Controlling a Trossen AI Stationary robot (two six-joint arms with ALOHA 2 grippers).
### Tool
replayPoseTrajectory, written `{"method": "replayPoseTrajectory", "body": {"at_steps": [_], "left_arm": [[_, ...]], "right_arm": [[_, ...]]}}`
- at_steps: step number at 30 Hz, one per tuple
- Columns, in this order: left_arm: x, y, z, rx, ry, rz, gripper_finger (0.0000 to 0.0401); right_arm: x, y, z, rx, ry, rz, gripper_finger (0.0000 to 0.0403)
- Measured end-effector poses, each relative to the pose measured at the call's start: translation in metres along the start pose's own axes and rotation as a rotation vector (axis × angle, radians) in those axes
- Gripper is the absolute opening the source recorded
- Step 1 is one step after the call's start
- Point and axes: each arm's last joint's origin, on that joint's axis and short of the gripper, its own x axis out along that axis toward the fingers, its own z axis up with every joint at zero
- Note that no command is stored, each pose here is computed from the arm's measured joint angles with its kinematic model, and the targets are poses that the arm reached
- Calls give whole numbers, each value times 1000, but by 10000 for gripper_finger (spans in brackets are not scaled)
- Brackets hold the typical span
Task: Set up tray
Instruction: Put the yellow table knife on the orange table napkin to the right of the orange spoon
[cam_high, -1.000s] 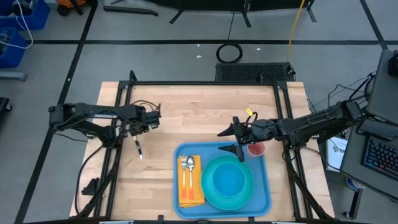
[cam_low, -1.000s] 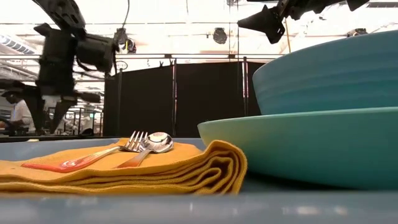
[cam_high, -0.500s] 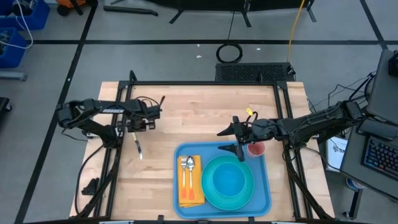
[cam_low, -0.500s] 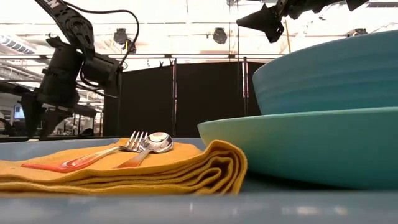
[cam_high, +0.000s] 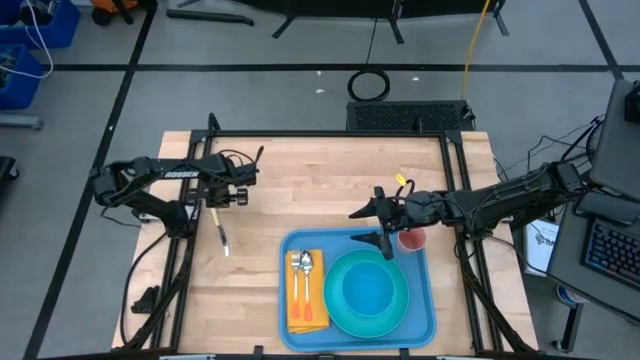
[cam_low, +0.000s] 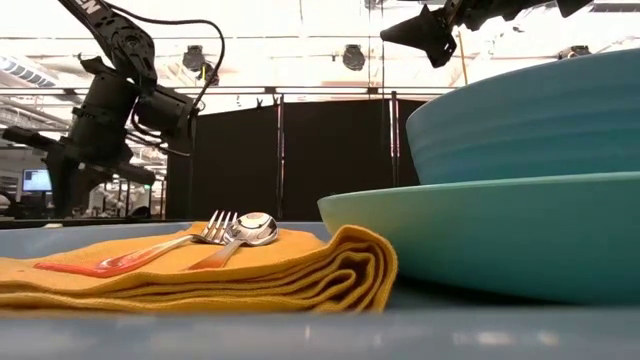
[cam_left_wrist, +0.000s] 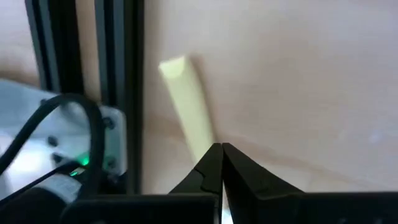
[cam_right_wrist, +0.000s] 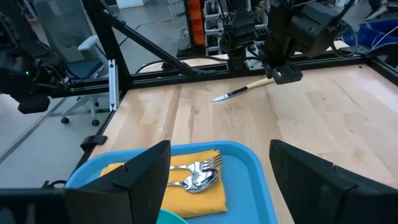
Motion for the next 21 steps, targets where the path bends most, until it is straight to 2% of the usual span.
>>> {"method": "replayPoseTrajectory", "body": {"at_steps": [3,5,9,15,18,21], "left_arm": [[0,1,2,31,16,2,4],[-1,1,6,73,-21,22,4],[-6,5,12,238,-39,134,3],[-9,7,17,397,-38,305,3],[-2,0,21,422,-29,305,2],[6,-9,20,489,74,270,2]], "right_arm": [[0,0,0,0,0,0,263],[0,0,0,0,0,0,263],[0,0,1,0,-6,1,263],[0,0,1,1,-12,2,263],[0,0,1,1,-15,3,263],[0,0,1,1,-15,3,263]]}}
